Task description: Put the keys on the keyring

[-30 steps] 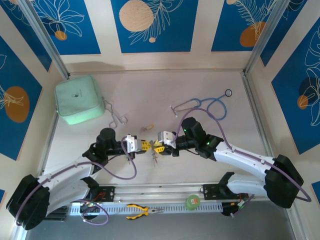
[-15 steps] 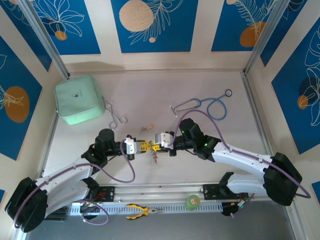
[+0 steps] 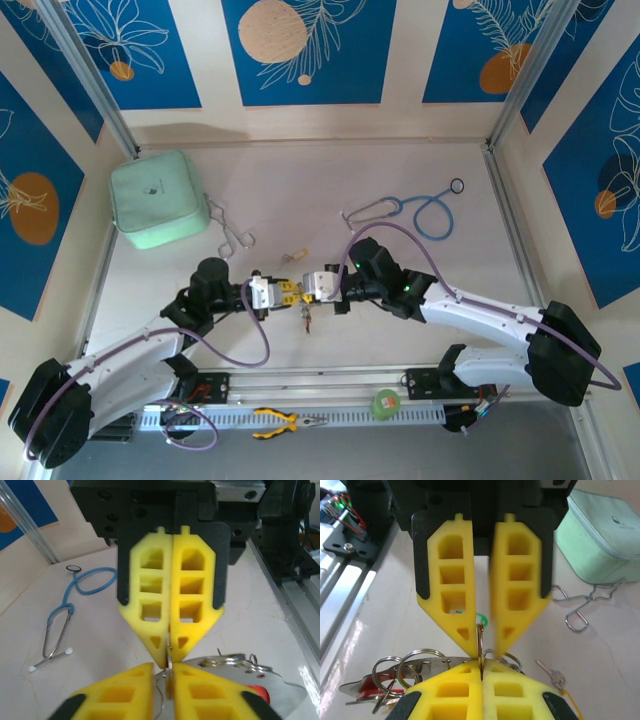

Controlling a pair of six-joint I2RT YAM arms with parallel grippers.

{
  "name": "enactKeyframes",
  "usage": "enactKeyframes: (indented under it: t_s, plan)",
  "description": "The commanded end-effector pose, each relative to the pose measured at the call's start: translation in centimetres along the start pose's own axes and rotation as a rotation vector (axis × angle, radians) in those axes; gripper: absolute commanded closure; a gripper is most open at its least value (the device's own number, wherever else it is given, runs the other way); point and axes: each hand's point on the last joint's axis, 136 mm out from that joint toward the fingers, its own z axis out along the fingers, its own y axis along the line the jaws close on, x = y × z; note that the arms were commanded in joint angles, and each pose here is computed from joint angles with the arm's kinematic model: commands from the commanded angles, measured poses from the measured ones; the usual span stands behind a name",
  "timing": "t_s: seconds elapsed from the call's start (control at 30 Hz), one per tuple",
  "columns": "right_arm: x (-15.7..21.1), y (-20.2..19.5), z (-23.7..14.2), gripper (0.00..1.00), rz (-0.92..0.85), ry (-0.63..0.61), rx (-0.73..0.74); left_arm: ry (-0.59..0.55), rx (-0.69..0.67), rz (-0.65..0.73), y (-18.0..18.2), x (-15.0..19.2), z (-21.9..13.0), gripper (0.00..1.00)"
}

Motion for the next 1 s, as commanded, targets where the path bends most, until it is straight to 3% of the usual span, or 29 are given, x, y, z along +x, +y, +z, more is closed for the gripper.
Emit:
enactKeyframes:
  t_s: [0.0, 0.1, 0.2, 0.27, 0.57, 0.7, 0.97]
  plan:
    - [-1.2, 0.3, 0.3, 1.0, -0.059, -0.003, -0.021, -0.022, 0.011, 0.059, 0.3, -1.6, 0.0, 0.92]
    - [-1.1, 0.1, 0.1, 1.0, -0.067, 0.012, -0.008, -0.017, 0.016, 0.071, 0.2, -1.6, -0.1, 1.0]
    - [-0.4, -0.4, -0.6, 0.81, -0.038, 0.017, 0.019, -0.017, 0.003, 0.091, 0.3, -1.7, -0.2, 1.0]
    - [-0.1, -0.5, -1.3, 0.78, -0.008, -0.009, 0.03, -0.02, -0.008, 0.114, 0.4, -1.7, -0.3, 1.0]
    - [0.1, -0.2, -0.9, 0.8, -0.026, -0.008, 0.024, -0.008, -0.066, 0.253, 0.9, -1.6, -0.4, 1.0]
    - [-0.1, -0.4, -0.4, 0.84, -0.028, 0.0, 0.025, -0.003, -0.064, 0.261, 0.8, -1.6, -0.4, 1.0]
    - [-0.1, -1.5, -0.3, 0.81, -0.035, 0.019, 0.088, -0.008, -0.038, 0.24, 0.3, -1.5, -0.4, 1.0]
